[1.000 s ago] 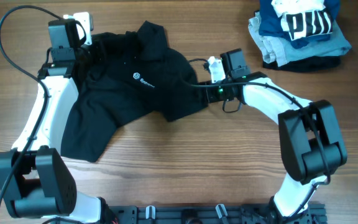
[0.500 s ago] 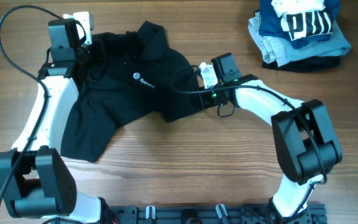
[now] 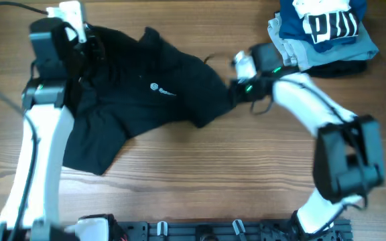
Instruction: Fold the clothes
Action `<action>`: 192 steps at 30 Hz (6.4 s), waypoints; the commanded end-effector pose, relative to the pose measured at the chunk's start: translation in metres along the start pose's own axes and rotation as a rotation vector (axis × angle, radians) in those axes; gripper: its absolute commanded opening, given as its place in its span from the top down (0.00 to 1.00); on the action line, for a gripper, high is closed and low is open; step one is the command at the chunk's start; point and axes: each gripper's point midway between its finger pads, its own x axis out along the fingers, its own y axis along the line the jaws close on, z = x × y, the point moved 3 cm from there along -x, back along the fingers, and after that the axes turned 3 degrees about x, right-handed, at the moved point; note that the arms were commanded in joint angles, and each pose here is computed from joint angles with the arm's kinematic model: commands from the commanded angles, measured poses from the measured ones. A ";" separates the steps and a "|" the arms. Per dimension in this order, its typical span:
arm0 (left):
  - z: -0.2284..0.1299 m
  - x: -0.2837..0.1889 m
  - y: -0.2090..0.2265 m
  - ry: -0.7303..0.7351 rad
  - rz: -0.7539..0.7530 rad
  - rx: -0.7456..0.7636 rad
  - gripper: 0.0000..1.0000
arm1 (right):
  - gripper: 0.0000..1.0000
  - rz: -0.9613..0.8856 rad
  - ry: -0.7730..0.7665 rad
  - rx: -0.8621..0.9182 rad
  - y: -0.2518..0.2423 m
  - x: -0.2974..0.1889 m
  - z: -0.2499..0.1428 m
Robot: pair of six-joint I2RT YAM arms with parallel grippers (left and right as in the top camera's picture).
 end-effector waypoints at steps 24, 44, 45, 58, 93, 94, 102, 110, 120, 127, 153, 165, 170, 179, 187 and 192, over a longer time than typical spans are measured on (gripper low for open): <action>0.137 -0.240 -0.046 -0.651 -0.145 -0.004 0.96 | 0.55 0.042 -0.508 -0.215 0.074 -0.316 0.063; 0.208 -0.170 -0.065 -0.890 -0.370 -0.220 0.96 | 0.23 0.374 -0.282 -0.431 0.219 -0.192 0.067; 0.211 -0.177 -0.068 -0.907 -0.372 -0.199 0.96 | 0.21 0.387 -0.268 -0.433 0.226 -0.181 0.068; 0.233 -0.236 -0.076 -0.925 -0.375 -0.185 0.96 | 0.14 0.395 -0.168 -0.512 0.265 -0.050 0.070; 0.197 -0.283 -0.040 -0.833 0.092 -0.024 0.96 | 0.96 0.093 -0.205 -0.320 0.088 -0.199 0.074; 0.196 -0.293 -0.043 -0.844 0.077 -0.025 0.96 | 0.96 0.085 -0.198 -0.319 0.089 -0.206 0.068; 0.169 -0.332 -0.051 -0.809 0.013 -0.018 0.96 | 0.96 0.035 -0.133 -0.279 0.084 -0.215 0.045; 0.147 -0.270 -0.052 -0.584 0.055 0.016 0.96 | 0.96 -0.001 -0.096 -0.291 0.058 -0.156 0.077; 0.076 -0.125 -0.055 -0.077 0.119 0.091 0.96 | 0.67 -0.023 0.039 -0.284 0.003 -0.015 0.099; 0.010 -0.010 -0.055 0.236 0.158 0.117 0.96 | 0.29 0.005 0.031 -0.252 0.015 -0.032 0.097; -0.007 0.064 0.067 0.236 0.263 -0.213 0.96 | 0.26 -0.065 0.417 -0.662 0.194 0.021 -0.078; -0.009 0.067 0.065 0.244 0.212 -0.230 0.96 | 0.06 -0.170 0.440 -0.807 0.197 0.056 -0.126; -0.010 0.067 0.065 0.251 0.210 -0.231 0.96 | 0.04 -0.180 0.416 -0.859 0.197 0.063 -0.122; -0.010 0.067 0.065 0.251 0.210 -0.231 0.96 | 0.01 -0.239 0.232 -0.906 0.224 0.066 -0.097; -0.011 0.066 0.065 0.257 0.210 -0.231 0.96 | 0.03 -0.018 0.104 -0.486 0.272 0.086 -0.084; -0.012 0.066 0.065 0.260 0.210 -0.231 0.96 | 0.06 -0.013 0.180 -0.430 0.260 0.082 -0.084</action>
